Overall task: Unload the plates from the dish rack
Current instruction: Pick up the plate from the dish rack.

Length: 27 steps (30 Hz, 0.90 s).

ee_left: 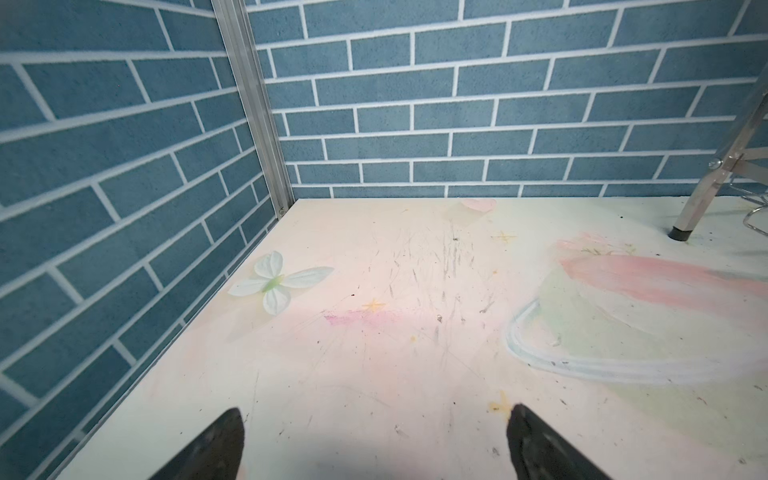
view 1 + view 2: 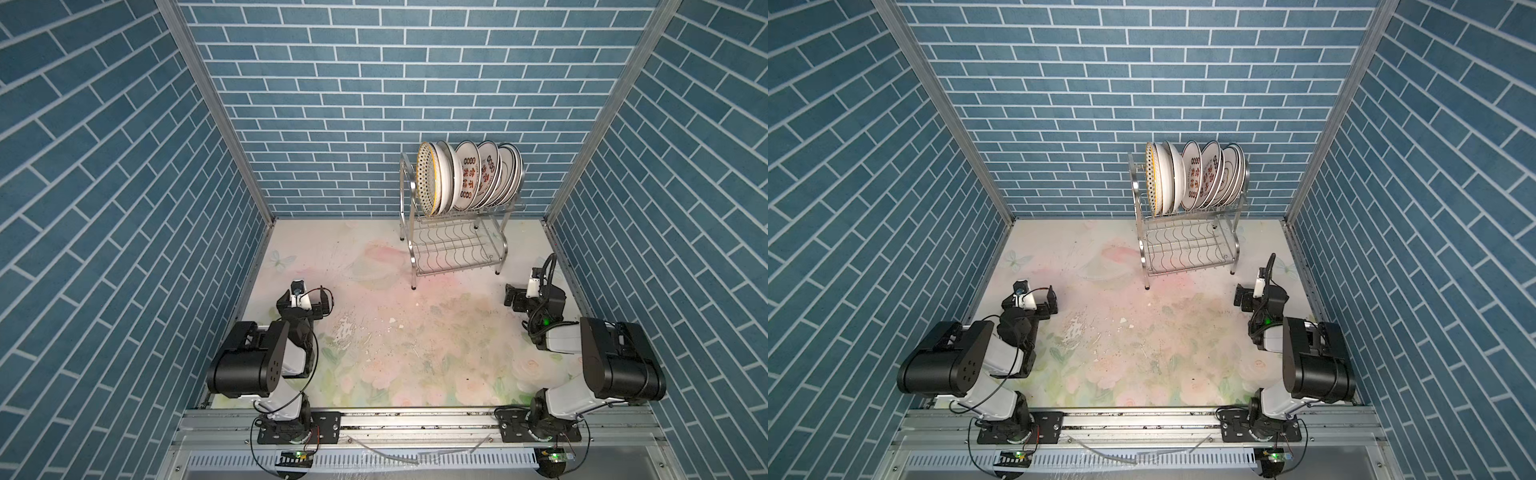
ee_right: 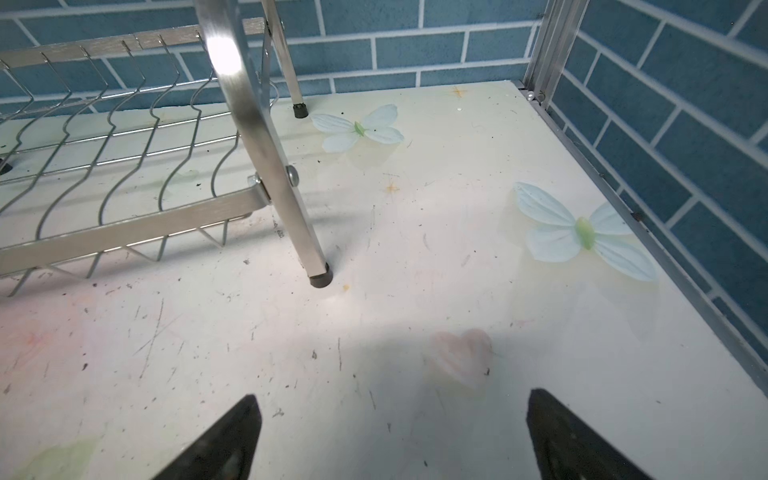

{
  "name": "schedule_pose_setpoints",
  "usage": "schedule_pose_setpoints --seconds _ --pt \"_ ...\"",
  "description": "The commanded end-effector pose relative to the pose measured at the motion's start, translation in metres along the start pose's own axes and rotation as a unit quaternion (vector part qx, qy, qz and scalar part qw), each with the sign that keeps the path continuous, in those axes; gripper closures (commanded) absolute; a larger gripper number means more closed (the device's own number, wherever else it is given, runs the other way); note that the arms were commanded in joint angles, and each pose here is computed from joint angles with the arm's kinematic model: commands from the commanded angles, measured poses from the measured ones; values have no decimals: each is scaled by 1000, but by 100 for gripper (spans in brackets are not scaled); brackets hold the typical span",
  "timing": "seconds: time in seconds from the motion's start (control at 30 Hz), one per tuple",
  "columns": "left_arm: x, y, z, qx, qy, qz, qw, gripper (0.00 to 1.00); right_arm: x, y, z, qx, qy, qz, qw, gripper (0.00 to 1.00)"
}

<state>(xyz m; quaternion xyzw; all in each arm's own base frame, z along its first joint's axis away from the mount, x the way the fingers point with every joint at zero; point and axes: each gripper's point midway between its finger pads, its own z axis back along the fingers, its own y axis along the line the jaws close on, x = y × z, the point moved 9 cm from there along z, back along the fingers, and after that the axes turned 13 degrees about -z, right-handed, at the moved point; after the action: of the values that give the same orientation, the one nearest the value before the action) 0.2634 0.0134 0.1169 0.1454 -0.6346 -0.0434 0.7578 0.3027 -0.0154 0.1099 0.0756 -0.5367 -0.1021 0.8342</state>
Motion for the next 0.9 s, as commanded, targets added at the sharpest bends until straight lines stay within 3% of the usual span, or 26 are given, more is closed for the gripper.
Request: schedule_pose_setpoints --seconds 0.0,0.37,0.87 --pt "4 0 0 -2 -12 4 1000 1 13 5 -4 12 -19 4 1000 1" --pt "4 2 -2 15 -9 9 1000 1 13 5 -4 12 -19 4 1000 1" --pt "9 -7 -12 -41 1 -12 999 1 13 5 -4 12 -19 3 1000 1"
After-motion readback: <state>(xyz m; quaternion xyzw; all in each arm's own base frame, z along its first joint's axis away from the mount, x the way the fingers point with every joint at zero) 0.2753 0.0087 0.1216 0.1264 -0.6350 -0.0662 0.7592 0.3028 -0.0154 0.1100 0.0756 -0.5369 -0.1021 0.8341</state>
